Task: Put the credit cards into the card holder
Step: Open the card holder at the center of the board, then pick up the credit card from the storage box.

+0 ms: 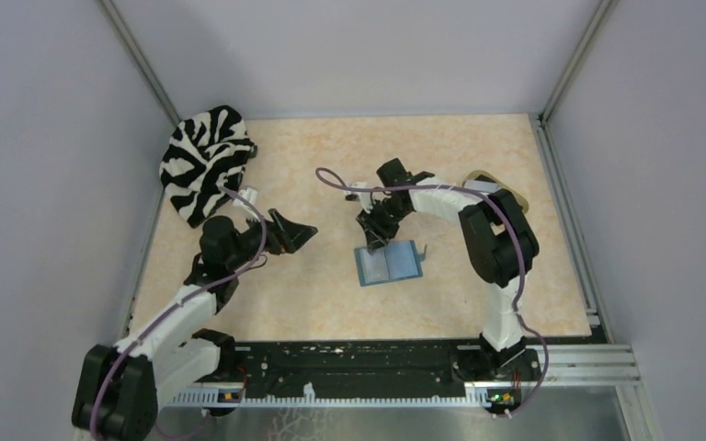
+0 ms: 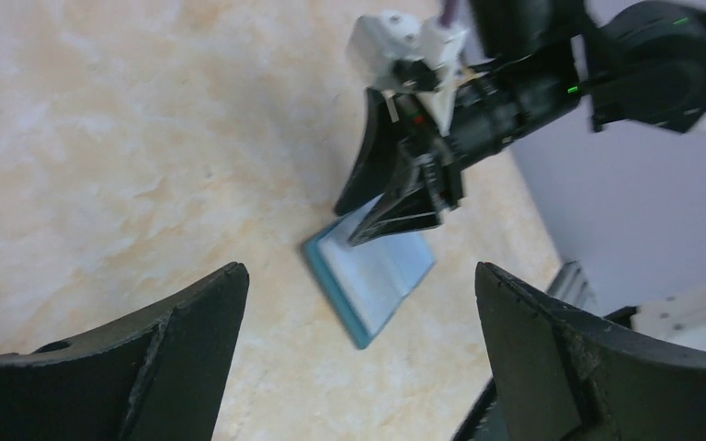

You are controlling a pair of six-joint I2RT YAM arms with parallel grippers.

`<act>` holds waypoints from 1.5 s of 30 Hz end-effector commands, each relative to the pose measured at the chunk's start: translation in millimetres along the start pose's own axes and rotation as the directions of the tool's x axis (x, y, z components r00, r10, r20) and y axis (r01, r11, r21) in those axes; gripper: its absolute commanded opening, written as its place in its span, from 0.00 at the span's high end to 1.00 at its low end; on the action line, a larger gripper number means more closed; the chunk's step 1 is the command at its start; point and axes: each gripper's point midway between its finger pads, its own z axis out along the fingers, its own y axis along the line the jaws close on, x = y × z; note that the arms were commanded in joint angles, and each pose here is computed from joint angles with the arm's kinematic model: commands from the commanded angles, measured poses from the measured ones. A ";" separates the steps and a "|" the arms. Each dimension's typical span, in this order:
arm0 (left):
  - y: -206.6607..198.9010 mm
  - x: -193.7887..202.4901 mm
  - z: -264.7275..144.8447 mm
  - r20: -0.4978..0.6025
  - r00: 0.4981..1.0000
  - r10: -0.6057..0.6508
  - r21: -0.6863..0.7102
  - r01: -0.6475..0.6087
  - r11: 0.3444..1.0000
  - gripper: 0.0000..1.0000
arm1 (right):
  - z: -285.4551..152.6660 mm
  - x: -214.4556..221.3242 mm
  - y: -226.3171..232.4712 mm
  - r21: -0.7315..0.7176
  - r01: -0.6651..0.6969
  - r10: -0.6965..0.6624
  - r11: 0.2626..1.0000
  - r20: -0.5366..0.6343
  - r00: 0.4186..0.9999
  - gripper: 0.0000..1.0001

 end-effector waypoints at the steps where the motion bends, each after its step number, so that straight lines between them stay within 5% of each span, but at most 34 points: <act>1: -70.5 -50.0 -19.2 0.031 0.995 -0.091 0.153 0.085 0.985 0.01 | -59.0 -50.5 2.5 0.105 0.107 -0.121 0.989 0.135 0.983 0.62; 4: -122.5 -94.3 -37.9 0.073 0.990 -0.117 0.250 0.096 0.964 0.01 | -90.2 -63.6 10.8 0.140 0.140 -0.165 0.980 0.189 0.968 0.59; 10: -186.0 -173.2 -65.4 0.102 0.958 -0.267 0.220 0.241 0.945 0.01 | -137.3 -70.0 18.6 0.190 0.146 -0.199 0.971 0.301 0.933 0.57; 14: -220.8 -197.8 -78.0 0.089 0.951 -0.296 0.296 0.258 0.920 0.01 | -154.9 -65.7 11.6 0.215 0.122 -0.192 0.969 0.344 0.919 0.57; 25: -243.9 -203.3 -97.7 0.105 0.965 -0.239 0.365 0.186 0.912 0.01 | -167.7 -50.0 -16.8 0.252 0.046 -0.136 0.967 0.355 0.925 0.57; 35: -253.1 -189.0 -96.2 0.009 0.975 -0.224 0.439 0.197 0.876 0.01 | -165.9 -48.1 -18.6 0.251 0.036 -0.126 0.967 0.353 0.927 0.57; 45: -267.5 -194.6 -110.1 0.053 0.985 -0.166 0.488 0.119 0.864 0.01 | -174.4 -46.1 -15.8 0.283 0.039 -0.143 0.958 0.359 0.922 0.57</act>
